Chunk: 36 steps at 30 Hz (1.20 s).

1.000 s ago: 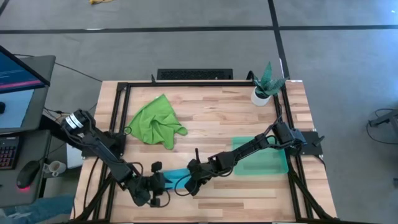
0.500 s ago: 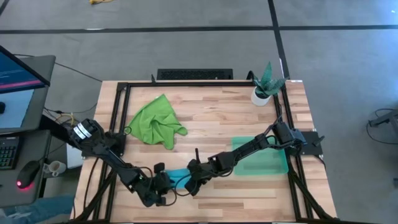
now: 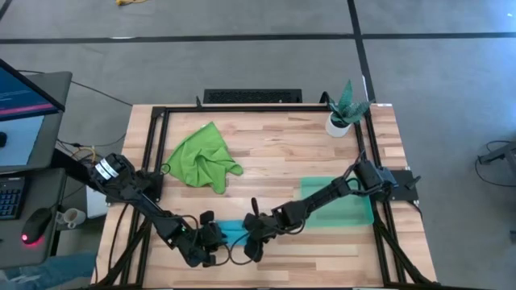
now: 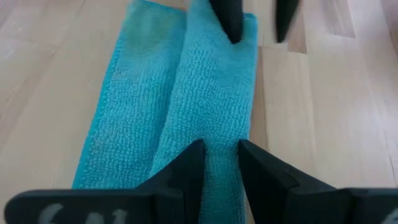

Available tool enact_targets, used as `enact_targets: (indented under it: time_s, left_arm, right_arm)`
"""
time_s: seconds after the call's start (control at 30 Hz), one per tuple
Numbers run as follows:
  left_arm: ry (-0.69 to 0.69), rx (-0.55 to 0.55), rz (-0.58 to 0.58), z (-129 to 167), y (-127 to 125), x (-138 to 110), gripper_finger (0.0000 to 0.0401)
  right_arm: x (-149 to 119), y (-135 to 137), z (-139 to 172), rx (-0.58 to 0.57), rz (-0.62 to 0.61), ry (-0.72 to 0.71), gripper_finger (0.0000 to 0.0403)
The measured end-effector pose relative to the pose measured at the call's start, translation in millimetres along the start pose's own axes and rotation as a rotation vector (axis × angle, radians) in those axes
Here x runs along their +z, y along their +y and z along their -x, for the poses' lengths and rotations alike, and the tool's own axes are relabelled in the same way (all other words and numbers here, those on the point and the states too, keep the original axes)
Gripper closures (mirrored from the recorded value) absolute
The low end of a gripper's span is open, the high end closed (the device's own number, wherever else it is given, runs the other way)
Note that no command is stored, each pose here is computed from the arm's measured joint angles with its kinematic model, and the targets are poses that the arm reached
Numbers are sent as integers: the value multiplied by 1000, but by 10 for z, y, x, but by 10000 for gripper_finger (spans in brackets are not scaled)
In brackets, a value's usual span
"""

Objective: Roll microfiber towels into tight, uniform cylinder then place into a basket
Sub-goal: Roll the blue microfiber towel

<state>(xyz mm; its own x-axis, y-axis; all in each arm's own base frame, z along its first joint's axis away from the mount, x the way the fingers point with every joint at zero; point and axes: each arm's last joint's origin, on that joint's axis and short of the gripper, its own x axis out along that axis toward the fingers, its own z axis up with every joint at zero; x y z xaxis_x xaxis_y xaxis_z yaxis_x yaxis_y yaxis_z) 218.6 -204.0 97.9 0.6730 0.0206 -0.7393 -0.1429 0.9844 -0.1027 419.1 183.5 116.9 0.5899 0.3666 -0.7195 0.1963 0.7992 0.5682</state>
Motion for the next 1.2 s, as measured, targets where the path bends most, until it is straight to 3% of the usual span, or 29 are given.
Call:
enact_targets:
  time_s: [0.2,0.4,0.5,0.6,0.7,0.97,1.2]
  left_arm:
    - [7,-3,3,-5,6,3,304]
    - [9,-3,3,-7,7,0,304]
    - [9,-3,4,-7,8,-1,304]
    - [10,-3,20,-7,8,-1,304]
    - [10,-3,22,-7,9,-1,304]
    - [15,-2,28,-19,24,13,303]
    - [17,-4,30,-20,26,16,303]
  right_arm:
    - [1,45,52,11,56,9,209]
    - [-9,155,327,-43,217,55,217]
    - [-20,243,486,-95,328,30,223]
    - [-61,401,591,-136,529,-52,227]
    - [-177,532,587,-161,712,-98,230]
    - [-279,567,408,-171,980,-125,232]
    - [-219,497,339,-189,1017,-145,207]
